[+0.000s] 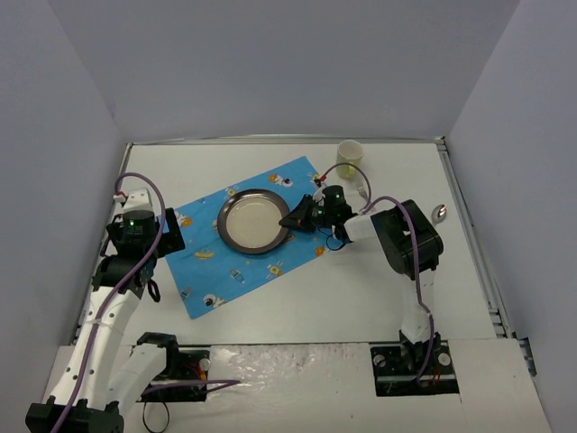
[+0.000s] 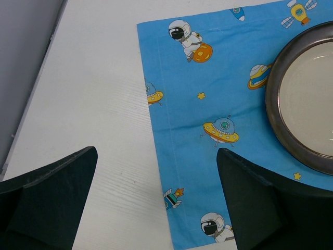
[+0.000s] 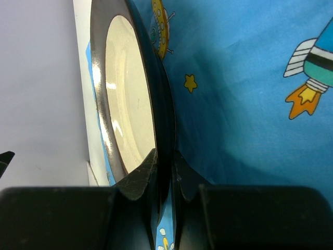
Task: Set the dinner table for one person
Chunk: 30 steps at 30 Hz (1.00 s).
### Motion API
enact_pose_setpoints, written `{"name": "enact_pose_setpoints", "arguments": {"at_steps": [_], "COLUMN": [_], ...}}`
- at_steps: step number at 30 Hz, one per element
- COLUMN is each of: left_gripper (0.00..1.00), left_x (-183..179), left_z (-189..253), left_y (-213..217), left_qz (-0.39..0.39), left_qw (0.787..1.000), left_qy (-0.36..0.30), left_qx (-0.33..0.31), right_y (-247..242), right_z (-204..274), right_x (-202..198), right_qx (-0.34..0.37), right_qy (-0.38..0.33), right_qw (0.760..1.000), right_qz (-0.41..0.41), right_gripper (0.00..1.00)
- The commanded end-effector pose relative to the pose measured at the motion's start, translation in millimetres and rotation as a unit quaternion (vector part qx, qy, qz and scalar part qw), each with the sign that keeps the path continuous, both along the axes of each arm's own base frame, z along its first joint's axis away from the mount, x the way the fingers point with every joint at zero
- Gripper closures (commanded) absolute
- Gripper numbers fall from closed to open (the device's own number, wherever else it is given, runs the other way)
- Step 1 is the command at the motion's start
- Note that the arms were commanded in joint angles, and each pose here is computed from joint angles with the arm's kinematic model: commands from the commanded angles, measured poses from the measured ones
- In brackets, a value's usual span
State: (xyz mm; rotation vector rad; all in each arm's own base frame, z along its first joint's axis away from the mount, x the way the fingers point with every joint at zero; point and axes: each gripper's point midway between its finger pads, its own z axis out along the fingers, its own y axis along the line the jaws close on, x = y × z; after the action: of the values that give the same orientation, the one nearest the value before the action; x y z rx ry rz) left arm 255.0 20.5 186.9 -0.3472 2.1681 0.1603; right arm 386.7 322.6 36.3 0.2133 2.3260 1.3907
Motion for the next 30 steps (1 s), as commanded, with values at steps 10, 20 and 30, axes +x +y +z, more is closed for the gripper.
{"name": "enact_pose_setpoints", "arguments": {"at_steps": [10,20,30], "left_gripper": [0.03,0.03,0.03], "left_x": [7,7,6], "left_z": [14,14,17], "left_y": [3,3,2], "left_qz": [0.004,0.005,0.004], "left_qw": [1.0,1.0,1.0], "left_qy": [-0.026,-0.027,-0.03], "left_qx": [0.008,0.007,0.006], "right_y": [-2,-39,-138], "right_z": [31,32,130], "right_x": [13,14,39], "right_qx": [0.001,-0.121,-0.338], "right_qy": [-0.056,-0.067,-0.173], "right_qw": [0.998,0.99,0.92], "right_qz": [0.008,-0.009,-0.095], "right_gripper": [0.7,0.41,0.32]}}
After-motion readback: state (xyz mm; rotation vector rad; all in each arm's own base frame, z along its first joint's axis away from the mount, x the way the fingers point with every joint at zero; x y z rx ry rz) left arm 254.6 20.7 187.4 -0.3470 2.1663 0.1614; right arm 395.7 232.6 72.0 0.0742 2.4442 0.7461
